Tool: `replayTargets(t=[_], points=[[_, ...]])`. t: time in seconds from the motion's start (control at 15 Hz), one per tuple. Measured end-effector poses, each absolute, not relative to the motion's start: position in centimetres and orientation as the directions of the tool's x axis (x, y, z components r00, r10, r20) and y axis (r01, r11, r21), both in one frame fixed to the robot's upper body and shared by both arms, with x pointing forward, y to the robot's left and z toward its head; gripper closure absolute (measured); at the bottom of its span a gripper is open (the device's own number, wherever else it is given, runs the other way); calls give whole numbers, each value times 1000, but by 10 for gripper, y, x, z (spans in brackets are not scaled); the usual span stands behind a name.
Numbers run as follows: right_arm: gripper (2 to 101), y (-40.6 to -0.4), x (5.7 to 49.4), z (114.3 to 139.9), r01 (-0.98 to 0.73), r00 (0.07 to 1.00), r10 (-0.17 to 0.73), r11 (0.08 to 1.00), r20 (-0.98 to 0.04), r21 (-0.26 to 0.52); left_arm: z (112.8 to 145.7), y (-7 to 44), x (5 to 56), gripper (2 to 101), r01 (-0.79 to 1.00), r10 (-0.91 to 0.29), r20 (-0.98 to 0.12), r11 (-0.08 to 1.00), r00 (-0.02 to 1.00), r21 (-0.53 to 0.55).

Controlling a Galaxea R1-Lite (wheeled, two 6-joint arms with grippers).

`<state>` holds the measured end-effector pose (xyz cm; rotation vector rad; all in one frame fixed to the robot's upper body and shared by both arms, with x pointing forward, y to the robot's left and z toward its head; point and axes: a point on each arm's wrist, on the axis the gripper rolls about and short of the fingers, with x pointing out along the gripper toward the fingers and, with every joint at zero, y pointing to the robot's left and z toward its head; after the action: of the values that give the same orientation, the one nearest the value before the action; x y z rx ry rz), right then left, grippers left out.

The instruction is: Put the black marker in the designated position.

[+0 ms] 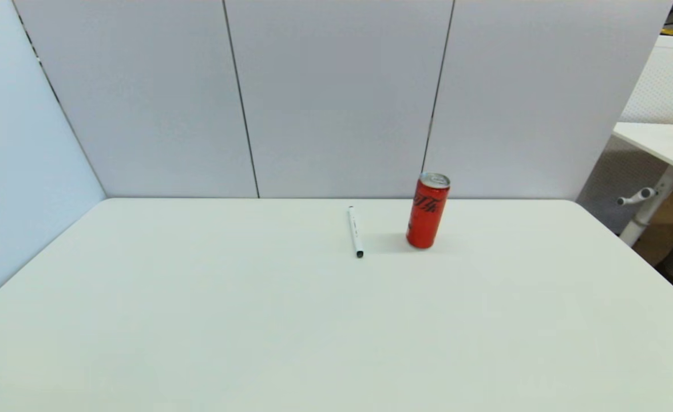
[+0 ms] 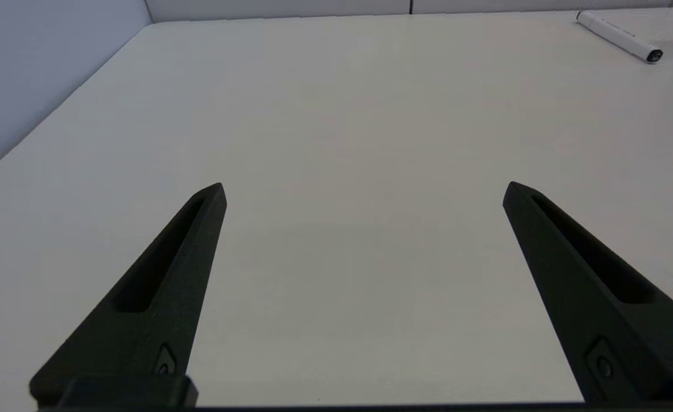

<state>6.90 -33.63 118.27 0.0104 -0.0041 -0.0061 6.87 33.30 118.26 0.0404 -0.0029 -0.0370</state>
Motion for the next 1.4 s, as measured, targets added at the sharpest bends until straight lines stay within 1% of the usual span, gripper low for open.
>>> replayTargets(t=[1.4], points=[[43, -336, 69, 1183, 6, 1000, -6, 1000, 4, 11, 1183, 333, 69, 54, 36, -36, 1, 999, 999, 35]])
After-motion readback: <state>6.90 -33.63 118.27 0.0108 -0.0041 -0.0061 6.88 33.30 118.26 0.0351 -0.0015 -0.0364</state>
